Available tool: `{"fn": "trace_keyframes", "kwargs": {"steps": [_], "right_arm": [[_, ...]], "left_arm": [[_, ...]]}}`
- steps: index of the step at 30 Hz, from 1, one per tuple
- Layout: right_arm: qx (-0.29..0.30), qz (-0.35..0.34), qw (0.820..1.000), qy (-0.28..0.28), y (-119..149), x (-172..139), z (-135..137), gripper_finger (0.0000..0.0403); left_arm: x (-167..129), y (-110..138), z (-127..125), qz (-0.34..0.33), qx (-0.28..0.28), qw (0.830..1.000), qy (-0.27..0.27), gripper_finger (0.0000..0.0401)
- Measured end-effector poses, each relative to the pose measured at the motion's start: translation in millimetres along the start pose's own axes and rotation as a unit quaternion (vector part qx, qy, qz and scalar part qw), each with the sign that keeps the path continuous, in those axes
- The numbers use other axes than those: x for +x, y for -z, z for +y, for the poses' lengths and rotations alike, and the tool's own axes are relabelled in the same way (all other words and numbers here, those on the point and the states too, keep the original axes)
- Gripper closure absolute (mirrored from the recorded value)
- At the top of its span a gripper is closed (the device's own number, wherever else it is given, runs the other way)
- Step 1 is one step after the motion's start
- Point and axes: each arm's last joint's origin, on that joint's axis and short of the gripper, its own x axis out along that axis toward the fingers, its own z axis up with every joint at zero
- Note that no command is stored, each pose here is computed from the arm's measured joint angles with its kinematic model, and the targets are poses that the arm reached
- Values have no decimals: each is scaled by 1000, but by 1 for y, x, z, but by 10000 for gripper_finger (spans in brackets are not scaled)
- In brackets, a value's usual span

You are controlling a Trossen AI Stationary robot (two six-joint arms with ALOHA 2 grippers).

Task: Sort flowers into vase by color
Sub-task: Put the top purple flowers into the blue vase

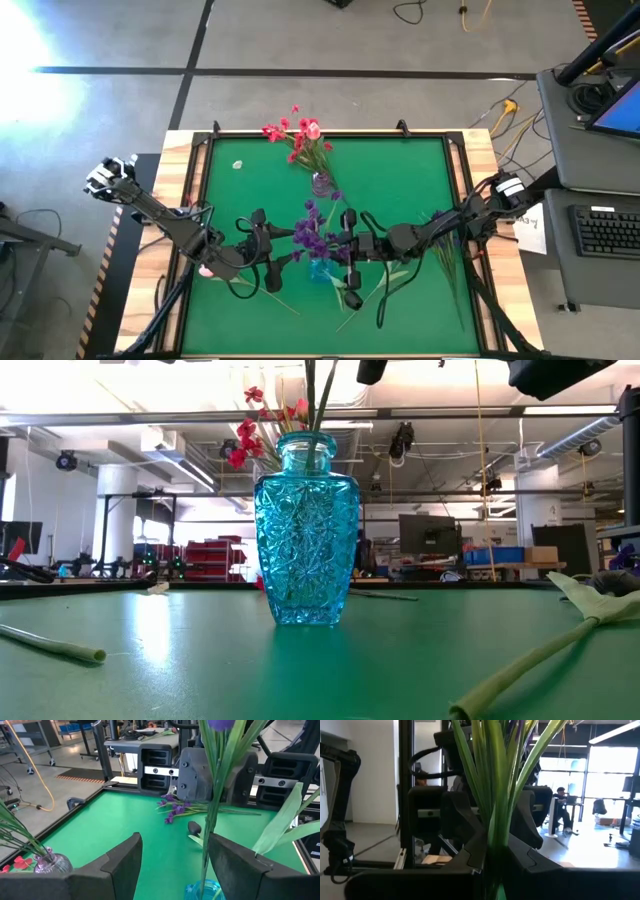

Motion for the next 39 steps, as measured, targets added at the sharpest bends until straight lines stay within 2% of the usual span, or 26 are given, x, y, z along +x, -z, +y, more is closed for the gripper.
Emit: {"fn": "trace_keyframes", "kwargs": {"steps": [5,14,20,31,39], "right_arm": [[-1,14,1000,-2,2,0,0,356],[7,23,1000,-1,3,0,0,256],[24,49,999,-1,3,-2,0,207],[35,123,992,7,-15,-10,-5,140],[41,183,982,8,-30,-13,-8,112]], "left_arm": [[0,1,0,3,3,1000,-1,188],[0,1,0,3,3,1000,-1,188],[0,2,0,5,6,1000,-1,188],[0,2,0,8,9,1000,-2,188],[-7,9,0,37,21,999,10,188]]}}
